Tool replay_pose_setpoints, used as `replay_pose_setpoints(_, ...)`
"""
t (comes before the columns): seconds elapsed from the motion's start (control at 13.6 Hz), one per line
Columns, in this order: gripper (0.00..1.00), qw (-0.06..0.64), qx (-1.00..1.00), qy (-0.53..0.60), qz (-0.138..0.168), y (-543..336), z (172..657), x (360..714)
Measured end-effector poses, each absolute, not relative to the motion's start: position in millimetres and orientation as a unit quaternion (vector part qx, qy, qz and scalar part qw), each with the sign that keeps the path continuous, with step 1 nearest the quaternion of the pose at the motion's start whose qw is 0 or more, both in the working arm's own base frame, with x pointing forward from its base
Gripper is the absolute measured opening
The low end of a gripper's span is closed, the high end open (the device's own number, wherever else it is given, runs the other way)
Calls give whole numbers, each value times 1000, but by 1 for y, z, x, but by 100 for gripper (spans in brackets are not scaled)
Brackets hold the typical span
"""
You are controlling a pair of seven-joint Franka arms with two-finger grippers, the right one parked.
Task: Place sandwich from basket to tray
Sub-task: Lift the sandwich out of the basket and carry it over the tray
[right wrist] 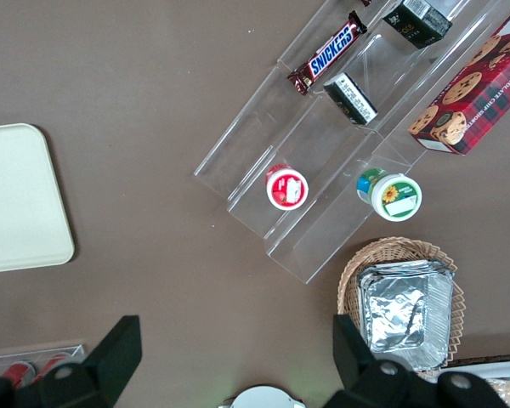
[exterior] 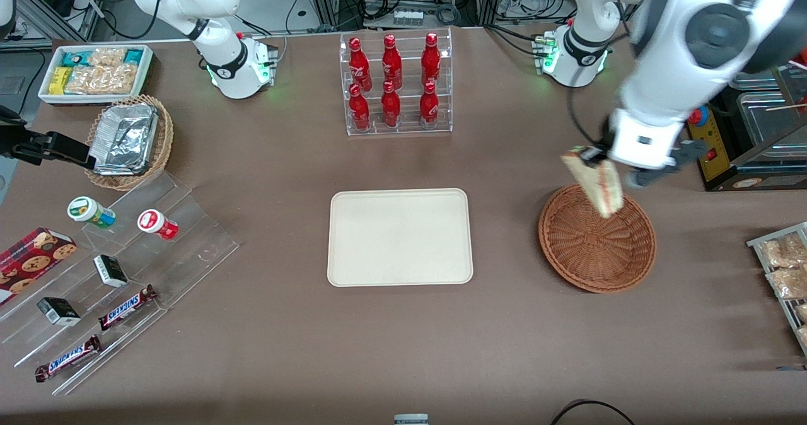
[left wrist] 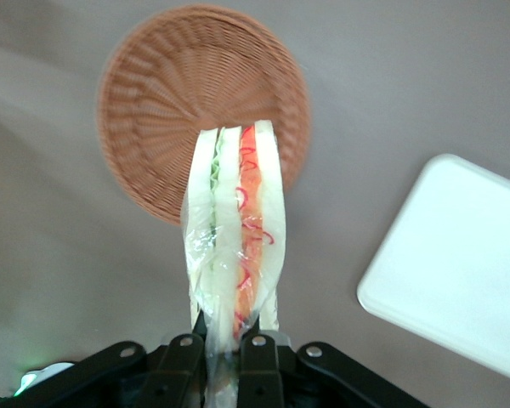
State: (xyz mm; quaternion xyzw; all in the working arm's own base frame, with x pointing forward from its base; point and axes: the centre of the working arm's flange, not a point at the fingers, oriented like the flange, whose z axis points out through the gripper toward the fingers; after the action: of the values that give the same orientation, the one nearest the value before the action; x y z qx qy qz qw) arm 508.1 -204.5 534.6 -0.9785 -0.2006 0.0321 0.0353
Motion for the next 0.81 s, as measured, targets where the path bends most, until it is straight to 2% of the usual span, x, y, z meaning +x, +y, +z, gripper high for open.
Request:
replay_pose_setpoints(0.22,14,31,-986,-157,37,-280,523,494)
replay_pose_setpoints(0.52,14,-5,-992,-115,45,-373,485,499)
replay_pose_setpoints(0.81,14,0,-994,-106,22,-462,424,486)
